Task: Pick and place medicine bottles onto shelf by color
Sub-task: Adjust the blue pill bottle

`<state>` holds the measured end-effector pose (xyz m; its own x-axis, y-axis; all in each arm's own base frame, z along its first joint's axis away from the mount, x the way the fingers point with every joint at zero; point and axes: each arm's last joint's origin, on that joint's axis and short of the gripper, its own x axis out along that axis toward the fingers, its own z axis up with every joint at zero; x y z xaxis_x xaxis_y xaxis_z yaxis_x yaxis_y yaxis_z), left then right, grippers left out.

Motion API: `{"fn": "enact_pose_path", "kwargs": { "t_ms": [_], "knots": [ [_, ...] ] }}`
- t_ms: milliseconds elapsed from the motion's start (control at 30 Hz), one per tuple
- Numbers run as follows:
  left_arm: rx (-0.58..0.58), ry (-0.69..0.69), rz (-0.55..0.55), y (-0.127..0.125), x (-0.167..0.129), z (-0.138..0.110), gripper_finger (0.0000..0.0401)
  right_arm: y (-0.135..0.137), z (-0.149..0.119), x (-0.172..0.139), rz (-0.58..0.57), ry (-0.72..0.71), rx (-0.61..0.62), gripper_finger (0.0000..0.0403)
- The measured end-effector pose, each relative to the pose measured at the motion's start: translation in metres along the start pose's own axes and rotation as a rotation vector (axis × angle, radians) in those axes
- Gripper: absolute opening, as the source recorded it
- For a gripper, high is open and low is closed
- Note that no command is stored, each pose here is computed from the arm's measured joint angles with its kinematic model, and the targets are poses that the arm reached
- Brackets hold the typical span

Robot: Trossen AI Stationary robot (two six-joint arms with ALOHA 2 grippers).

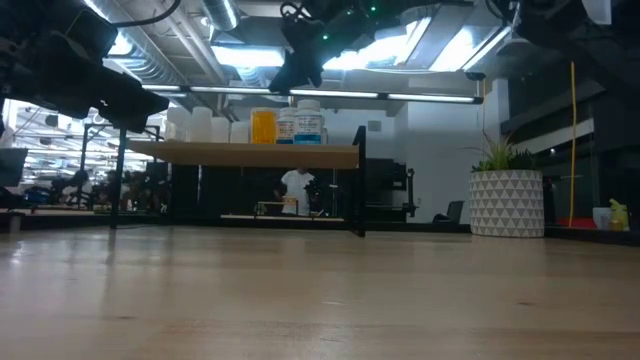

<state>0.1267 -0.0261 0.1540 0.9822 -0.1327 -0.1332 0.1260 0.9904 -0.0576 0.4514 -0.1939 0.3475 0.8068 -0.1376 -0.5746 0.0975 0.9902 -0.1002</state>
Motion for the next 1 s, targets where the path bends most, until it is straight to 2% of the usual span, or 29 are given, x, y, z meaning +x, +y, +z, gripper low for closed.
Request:
{"fn": "enact_pose_path", "kwargs": {
  "t_ms": [200, 333, 600, 767, 1000],
  "knots": [
    [0.000, 0.000, 0.000, 0.000, 0.000, 0.000, 0.0193, -0.001, -0.008, 0.012, -0.031, 0.045, 0.004, 0.0003],
    [0.000, 0.000, 0.000, 0.000, 0.000, 0.000, 0.0193, -0.002, -0.010, 0.013, -0.062, 0.063, 0.005, 0.0003],
    [0.000, 0.000, 0.000, 0.000, 0.000, 0.000, 0.0193, -0.001, -0.015, 0.014, -0.053, 0.111, 0.016, 0.0003],
    [0.000, 0.000, 0.000, 0.000, 0.000, 0.000, 0.0193, -0.003, -0.016, 0.014, -0.120, 0.140, 0.015, 0.0003],
    [0.000, 0.000, 0.000, 0.000, 0.000, 0.000, 0.0193, -0.002, -0.017, 0.011, -0.121, 0.158, 0.042, 0.0003]
  ]
}}
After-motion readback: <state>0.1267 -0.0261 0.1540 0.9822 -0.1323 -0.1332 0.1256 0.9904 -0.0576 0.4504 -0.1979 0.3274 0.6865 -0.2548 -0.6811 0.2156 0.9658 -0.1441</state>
